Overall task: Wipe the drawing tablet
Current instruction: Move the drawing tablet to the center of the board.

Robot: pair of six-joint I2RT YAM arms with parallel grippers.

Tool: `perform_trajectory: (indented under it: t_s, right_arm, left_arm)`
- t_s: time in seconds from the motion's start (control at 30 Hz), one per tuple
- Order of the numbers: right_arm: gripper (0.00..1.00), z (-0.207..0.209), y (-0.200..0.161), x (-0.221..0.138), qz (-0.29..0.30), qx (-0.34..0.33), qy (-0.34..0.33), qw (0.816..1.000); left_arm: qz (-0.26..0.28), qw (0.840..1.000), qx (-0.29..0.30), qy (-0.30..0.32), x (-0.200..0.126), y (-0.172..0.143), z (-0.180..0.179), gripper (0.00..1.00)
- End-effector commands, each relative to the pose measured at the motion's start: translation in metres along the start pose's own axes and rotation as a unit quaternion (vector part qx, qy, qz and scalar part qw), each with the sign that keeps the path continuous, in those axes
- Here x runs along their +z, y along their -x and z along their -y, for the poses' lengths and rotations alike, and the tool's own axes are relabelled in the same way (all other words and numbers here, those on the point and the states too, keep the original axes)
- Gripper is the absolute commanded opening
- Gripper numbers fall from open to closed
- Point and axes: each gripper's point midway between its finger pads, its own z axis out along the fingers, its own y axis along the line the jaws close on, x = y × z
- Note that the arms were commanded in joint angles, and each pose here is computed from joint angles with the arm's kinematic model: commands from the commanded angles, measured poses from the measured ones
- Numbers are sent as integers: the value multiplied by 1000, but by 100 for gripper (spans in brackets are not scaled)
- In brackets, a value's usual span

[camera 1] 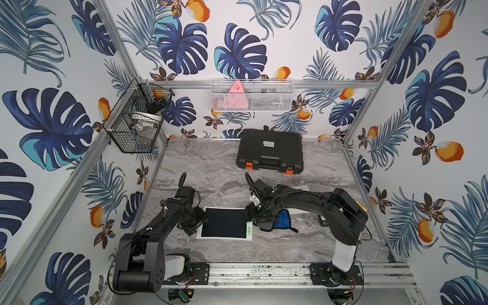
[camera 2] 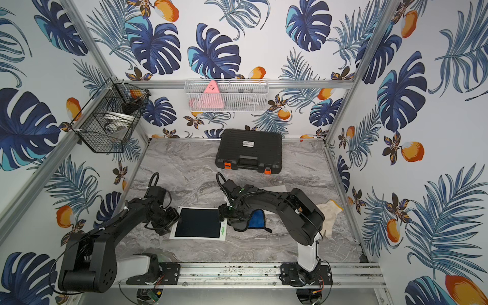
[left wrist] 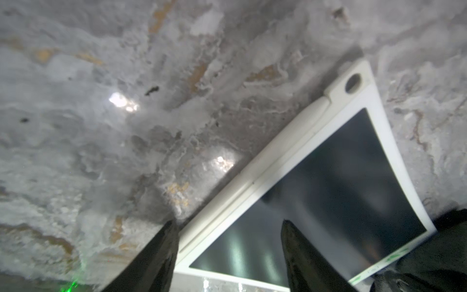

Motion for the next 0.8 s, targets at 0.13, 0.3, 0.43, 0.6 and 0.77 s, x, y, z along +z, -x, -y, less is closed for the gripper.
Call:
perform_trajectory:
  t_s: [0.13, 0.3, 0.43, 0.6, 0.77]
  right_arm:
    - [72, 29, 11, -75, 114, 10, -104, 988]
    - [73, 71, -3, -86, 118, 54, -196, 972]
    - [77, 80, -5, -73, 115, 87, -210, 967]
    - [78, 68, 14, -52, 119, 56, -232, 964]
    - [78, 56, 14, -22, 93, 43, -237, 966]
  left_arm:
    - [23, 999, 43, 13, -23, 8, 14, 68]
    - [33, 997, 63, 11, -27, 14, 20, 69]
    - [22, 997, 69, 13, -19, 13, 20, 69]
    - [17, 997, 75, 22, -11, 14, 17, 69]
    - [10, 997, 72, 32, -1, 18, 14, 68]
